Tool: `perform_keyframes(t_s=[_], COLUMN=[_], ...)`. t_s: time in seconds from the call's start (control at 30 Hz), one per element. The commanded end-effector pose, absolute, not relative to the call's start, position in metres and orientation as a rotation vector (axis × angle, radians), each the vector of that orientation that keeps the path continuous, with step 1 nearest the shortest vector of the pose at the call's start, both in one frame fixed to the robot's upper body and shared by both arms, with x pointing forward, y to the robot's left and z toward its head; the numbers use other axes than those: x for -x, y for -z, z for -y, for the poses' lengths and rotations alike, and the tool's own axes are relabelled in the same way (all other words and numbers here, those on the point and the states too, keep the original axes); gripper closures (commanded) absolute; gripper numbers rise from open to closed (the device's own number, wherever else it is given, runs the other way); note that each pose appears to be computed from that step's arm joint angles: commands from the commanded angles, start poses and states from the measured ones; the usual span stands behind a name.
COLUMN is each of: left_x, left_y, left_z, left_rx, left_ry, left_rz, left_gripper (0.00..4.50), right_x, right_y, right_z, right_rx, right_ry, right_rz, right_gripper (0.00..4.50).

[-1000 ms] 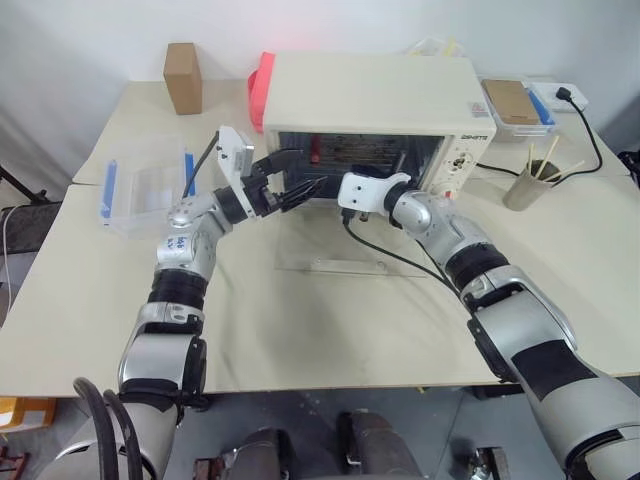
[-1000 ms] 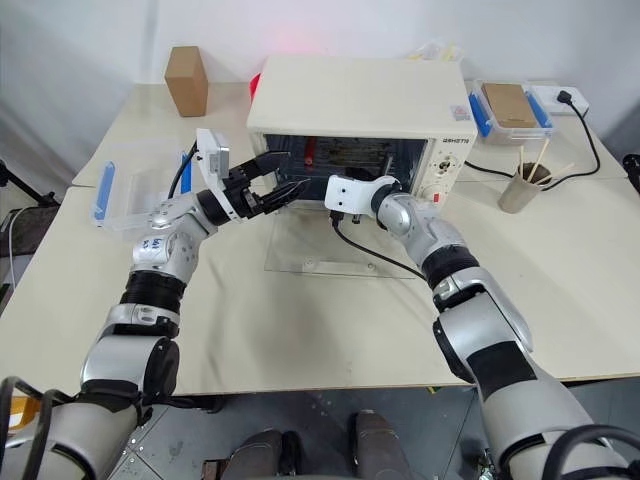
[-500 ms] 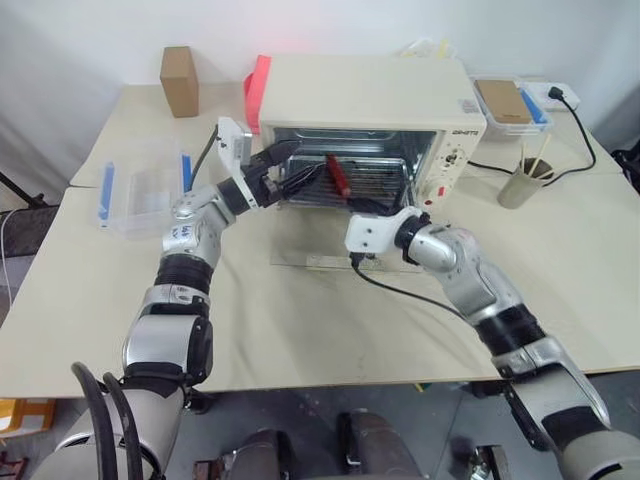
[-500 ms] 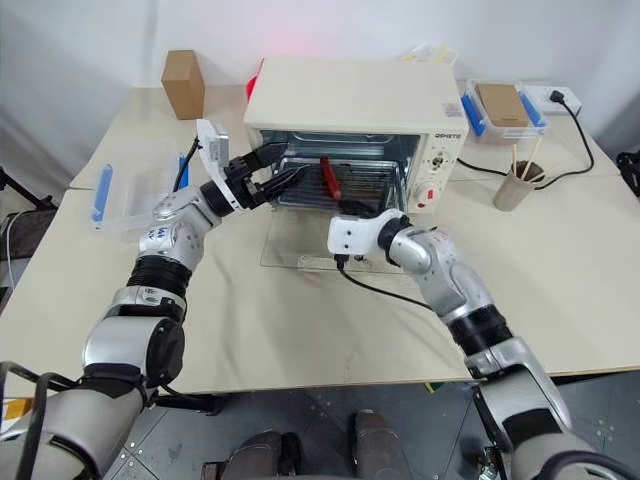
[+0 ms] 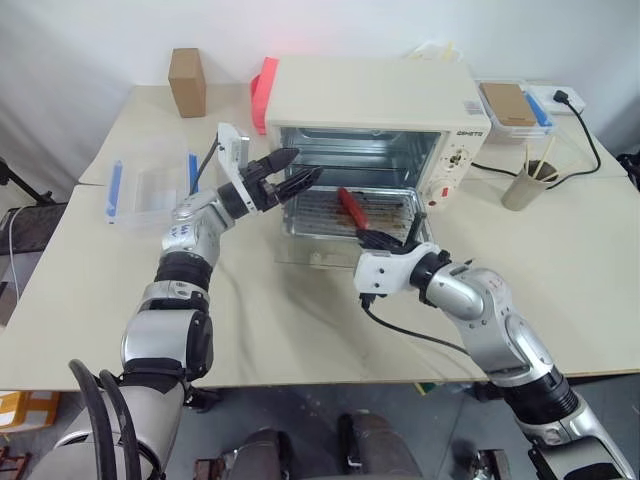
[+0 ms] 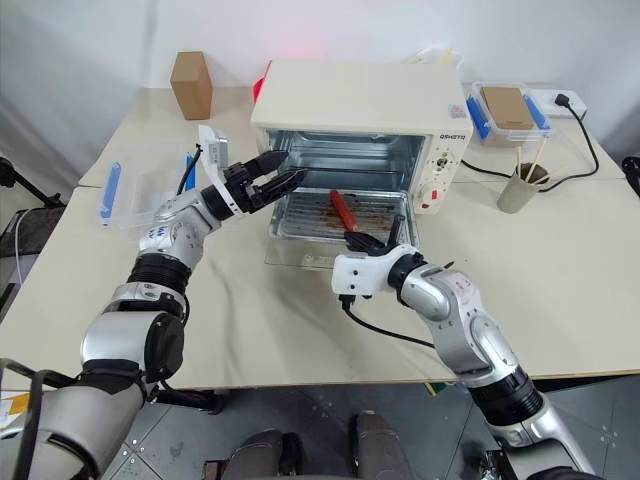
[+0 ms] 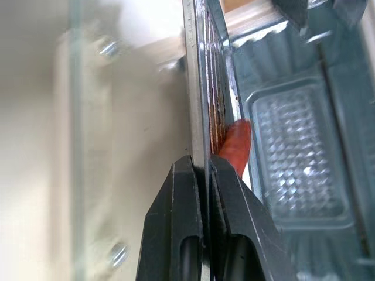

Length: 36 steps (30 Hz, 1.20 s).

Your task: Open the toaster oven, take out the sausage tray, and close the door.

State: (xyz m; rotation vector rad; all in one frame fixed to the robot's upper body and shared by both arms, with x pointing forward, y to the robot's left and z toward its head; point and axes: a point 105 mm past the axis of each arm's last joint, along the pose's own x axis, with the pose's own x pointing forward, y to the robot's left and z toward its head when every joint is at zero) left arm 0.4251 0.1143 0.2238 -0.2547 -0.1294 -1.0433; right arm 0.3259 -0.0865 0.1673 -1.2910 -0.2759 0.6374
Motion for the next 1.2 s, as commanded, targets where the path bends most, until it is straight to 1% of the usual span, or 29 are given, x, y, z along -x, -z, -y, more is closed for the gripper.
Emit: perform_keyframes(t_s=[0.03, 0.1, 0.13, 0.2, 0.23, 0.3, 0.37, 0.5, 0.73, 0.83, 0.87, 0.93, 1.07, 1.1, 1.2], left_x=[-0.424, -0.42, -0.415, -0.402, -0.397, -0.383, -0.374, -0.365, -0.357, -0.357, -0.357, -0.357, -0.357, -0.357, -0.357], left_y=[-0.233, -0.23, -0.226, -0.208, -0.202, -0.206, -0.213, -0.206, -0.203, -0.2, -0.2, -0.2, -0.199, -0.198, -0.197], left_z=[-0.139, -0.143, -0.147, -0.154, -0.157, -0.156, -0.152, -0.144, -0.131, -0.129, -0.129, -0.129, -0.128, -0.127, -0.125], left_rx=[0.401, 0.445, 0.481, 0.55, 0.567, 0.688, 0.799, 0.845, 0.949, 0.968, 0.971, 0.984, 1.028, 1.035, 1.059], left_ry=[1.015, 1.028, 1.037, 1.03, 1.018, 1.056, 1.091, 1.083, 1.095, 1.08, 1.074, 1.065, 1.068, 1.071, 1.073], left_rz=[0.019, -0.051, -0.114, -0.34, -0.421, -0.498, -0.546, -0.622, -0.661, -0.669, -0.668, -0.666, -0.675, -0.678, -0.684], left_gripper=[0.0, 0.0, 0.0, 0.0, 0.0, 0.0, 0.0, 0.0, 0.0, 0.59, 0.85, 1.52, 2.71, 3.07, 3.93], right_x=[-0.315, -0.314, -0.312, -0.306, -0.305, -0.304, -0.304, -0.305, -0.308, -0.31, -0.311, -0.311, -0.311, -0.311, -0.31], right_y=[-0.186, -0.185, -0.184, -0.19, -0.193, -0.196, -0.196, -0.2, -0.202, -0.203, -0.203, -0.201, -0.2, -0.2, -0.198], right_z=[0.089, 0.089, 0.088, 0.082, 0.079, 0.075, 0.073, 0.066, 0.055, 0.054, 0.054, 0.056, 0.057, 0.056, 0.056], right_rx=[1.316, 1.315, 1.317, 1.344, 1.345, 1.358, 1.355, 1.365, 1.366, 1.366, 1.366, 1.365, 1.363, 1.359, 1.344], right_ry=[-0.602, -0.603, -0.61, -0.617, -0.617, -0.627, -0.648, -0.66, -0.699, -0.703, -0.704, -0.706, -0.717, -0.718, -0.731], right_rz=[0.338, 0.337, 0.342, 0.417, 0.445, 0.483, 0.496, 0.546, 0.59, 0.595, 0.593, 0.589, 0.591, 0.593, 0.592], right_gripper=[4.46, 4.46, 4.46, 4.46, 4.46, 4.46, 4.46, 4.46, 4.46, 4.46, 4.46, 4.46, 4.46, 4.46, 4.46])
